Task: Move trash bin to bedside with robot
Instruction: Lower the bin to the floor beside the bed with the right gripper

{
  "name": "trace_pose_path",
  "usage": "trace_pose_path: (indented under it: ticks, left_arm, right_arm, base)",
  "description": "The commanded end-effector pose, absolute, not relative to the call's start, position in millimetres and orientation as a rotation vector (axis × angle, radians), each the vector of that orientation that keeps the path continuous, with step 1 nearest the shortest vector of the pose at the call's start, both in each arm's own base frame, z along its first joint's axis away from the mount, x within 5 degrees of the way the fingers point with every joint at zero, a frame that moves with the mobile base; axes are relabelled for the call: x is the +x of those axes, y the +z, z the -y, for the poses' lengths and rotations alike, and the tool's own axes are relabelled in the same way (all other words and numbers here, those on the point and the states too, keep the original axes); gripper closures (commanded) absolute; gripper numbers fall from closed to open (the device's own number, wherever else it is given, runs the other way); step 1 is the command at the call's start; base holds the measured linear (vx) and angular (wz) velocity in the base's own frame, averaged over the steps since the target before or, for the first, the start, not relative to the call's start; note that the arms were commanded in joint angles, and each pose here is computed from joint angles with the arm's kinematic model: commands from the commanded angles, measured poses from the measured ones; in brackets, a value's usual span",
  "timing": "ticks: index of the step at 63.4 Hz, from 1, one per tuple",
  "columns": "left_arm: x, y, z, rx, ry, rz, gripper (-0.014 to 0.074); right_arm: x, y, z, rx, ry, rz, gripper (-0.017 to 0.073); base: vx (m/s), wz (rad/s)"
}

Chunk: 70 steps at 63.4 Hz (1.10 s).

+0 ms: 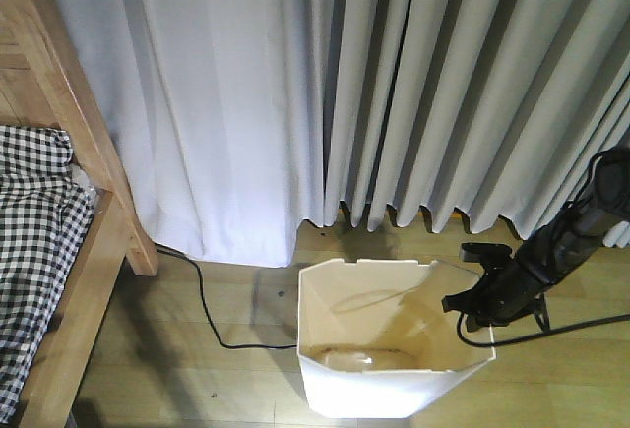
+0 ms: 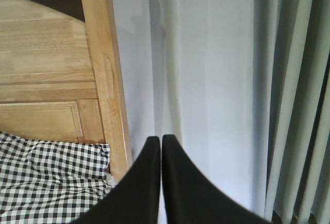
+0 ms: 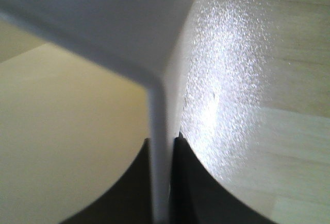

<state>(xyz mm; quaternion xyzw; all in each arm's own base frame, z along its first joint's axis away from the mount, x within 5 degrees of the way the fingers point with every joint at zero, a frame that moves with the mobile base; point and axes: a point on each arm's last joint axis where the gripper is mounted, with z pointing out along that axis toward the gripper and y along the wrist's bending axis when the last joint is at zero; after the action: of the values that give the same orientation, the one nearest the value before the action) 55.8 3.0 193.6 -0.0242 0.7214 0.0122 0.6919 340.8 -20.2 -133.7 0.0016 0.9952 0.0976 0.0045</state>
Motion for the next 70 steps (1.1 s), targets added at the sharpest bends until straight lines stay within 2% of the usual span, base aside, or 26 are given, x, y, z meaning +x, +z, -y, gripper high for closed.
trace_pose_path:
  ticks: [1, 15, 27, 36, 48, 70]
  left_arm:
    - [55, 207, -3, -0.055, 0.019, -1.515, 0.0600]
    - [55, 207, -3, -0.055, 0.019, -1.515, 0.0600]
    - [55, 207, -3, -0.055, 0.019, -1.515, 0.0600]
    - [55, 207, -3, -0.055, 0.019, -1.515, 0.0600]
    - [55, 207, -3, -0.055, 0.019, -1.515, 0.0600]
    - [55, 207, -3, -0.055, 0.019, -1.515, 0.0600]
  right_arm:
    - [366, -116, 15, 0.022, 0.443, -3.074, 0.0564]
    - [383, -140, 12, -0.035, 0.545, -3.083, 0.0561]
    - [394, -153, 15, -0.037, 0.481, -3.103, 0.0561]
    - [397, -164, 4, -0.103, 0.434, -3.149, 0.0560]
    - [398, -177, -3, 0.012, 0.445, -3.183, 0.0559]
    - [392, -194, -1, 0.016, 0.393, -3.165, 0.0522]
  base:
    - [0.00, 0.00]
    - [0.00, 0.00]
    - [0.00, 0.00]
    - [0.00, 0.00]
    - [0.00, 0.00]
    - [0.00, 0.00]
